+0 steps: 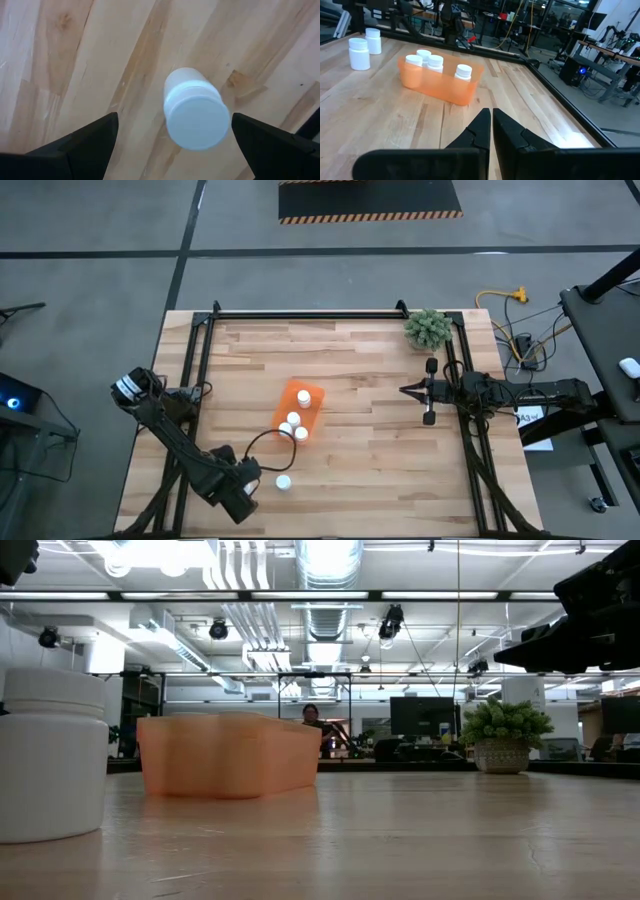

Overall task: Pick and place pill bottles into a basket
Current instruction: Put the left white medicine bottle into the orange bin

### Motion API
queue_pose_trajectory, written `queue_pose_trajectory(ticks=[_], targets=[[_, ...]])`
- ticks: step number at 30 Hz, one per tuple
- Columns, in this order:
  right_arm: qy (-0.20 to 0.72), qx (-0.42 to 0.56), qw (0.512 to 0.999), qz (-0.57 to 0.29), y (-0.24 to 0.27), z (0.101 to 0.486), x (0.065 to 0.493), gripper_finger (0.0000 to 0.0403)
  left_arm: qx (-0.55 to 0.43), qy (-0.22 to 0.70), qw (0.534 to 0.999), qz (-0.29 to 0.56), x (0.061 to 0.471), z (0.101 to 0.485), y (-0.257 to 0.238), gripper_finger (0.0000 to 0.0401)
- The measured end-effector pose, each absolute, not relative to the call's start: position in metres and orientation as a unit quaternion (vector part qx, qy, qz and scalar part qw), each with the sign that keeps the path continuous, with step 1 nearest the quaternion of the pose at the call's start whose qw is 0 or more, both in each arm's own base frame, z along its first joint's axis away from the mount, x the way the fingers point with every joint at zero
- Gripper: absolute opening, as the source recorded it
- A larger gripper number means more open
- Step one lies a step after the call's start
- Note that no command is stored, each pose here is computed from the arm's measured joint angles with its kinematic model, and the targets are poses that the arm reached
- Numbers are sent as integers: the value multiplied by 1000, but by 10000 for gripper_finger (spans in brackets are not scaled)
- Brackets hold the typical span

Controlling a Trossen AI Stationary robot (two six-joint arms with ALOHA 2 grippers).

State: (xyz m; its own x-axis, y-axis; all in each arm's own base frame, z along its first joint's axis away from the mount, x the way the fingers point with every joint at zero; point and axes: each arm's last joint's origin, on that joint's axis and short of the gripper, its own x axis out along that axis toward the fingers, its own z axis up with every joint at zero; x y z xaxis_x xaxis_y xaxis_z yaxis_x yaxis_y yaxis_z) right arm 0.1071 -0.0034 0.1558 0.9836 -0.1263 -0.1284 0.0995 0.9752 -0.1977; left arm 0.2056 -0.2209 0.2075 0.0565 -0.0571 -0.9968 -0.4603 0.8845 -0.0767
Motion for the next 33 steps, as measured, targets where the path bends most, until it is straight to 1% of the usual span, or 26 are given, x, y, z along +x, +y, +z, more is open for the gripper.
queue_pose_trajectory(ticks=[4, 7, 11, 18, 20, 27, 33], targets=[[70, -96, 991, -57, -3, 156, 107, 9, -190, 673, 699, 146, 205, 205, -220, 366], [70, -96, 991, -57, -3, 156, 107, 9, -190, 673, 700, 146, 205, 205, -220, 344], [70, -96, 991, -57, -3, 156, 107, 9, -189, 671, 705, 134, 206, 205, -221, 288], [70, -96, 991, -57, -3, 156, 107, 9, -192, 663, 715, 110, 209, 206, -224, 164], [70, -96, 991, -57, -3, 156, 107, 9, -190, 663, 717, 107, 209, 206, -224, 142], [70, -96, 991, -57, -3, 156, 107, 9, -172, 661, 724, 96, 211, 208, -222, 141], [70, -96, 991, -57, -3, 156, 107, 9, -162, 656, 730, 98, 209, 224, -209, 141]])
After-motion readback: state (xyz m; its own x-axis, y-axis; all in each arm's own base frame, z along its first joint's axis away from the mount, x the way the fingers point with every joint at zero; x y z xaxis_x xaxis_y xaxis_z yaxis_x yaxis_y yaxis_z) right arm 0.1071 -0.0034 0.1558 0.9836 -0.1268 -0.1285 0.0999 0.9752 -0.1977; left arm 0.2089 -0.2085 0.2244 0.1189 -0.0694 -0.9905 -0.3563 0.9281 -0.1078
